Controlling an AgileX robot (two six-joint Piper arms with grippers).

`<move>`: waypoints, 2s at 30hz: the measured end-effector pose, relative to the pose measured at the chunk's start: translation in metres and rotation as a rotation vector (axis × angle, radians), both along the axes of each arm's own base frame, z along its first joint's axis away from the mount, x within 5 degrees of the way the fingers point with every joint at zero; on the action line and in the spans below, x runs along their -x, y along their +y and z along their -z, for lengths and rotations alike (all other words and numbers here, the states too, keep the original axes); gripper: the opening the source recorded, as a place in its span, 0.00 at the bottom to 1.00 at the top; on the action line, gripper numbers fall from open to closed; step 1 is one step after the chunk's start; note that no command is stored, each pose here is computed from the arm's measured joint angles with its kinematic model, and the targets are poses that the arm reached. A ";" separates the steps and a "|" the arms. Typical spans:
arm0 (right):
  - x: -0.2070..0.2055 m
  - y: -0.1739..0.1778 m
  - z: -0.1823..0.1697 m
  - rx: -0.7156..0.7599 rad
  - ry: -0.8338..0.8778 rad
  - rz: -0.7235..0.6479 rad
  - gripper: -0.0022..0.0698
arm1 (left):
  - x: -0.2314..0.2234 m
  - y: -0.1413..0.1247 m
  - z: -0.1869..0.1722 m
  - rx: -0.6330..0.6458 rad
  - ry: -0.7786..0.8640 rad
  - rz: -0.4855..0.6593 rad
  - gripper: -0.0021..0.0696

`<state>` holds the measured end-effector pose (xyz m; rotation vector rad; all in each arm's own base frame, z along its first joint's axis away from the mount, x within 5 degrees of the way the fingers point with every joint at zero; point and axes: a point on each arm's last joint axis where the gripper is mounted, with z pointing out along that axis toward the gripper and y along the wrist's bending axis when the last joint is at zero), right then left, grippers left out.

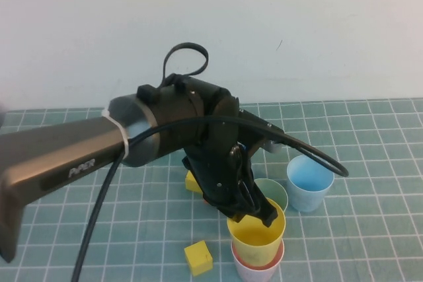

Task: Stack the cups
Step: Place the yellow cup on the pink cup, then pick up the blue cup

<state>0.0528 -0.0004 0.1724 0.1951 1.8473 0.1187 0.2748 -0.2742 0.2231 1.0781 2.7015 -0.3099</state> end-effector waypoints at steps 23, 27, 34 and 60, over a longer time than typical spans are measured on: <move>-0.002 0.010 -0.008 -0.427 -0.077 -0.002 0.03 | 0.017 0.022 -0.052 0.081 -0.168 0.001 0.34; -0.002 0.009 -0.009 -0.350 -0.088 -0.018 0.03 | 0.046 0.052 -0.081 0.150 -0.253 -0.026 0.11; 0.001 0.014 -0.032 -0.129 -0.050 -0.123 0.03 | 0.094 0.098 -0.092 0.216 -0.315 -0.048 0.04; -0.182 0.073 -0.128 0.389 0.759 -0.835 0.03 | 0.180 0.187 -0.073 0.320 -0.463 -0.117 0.03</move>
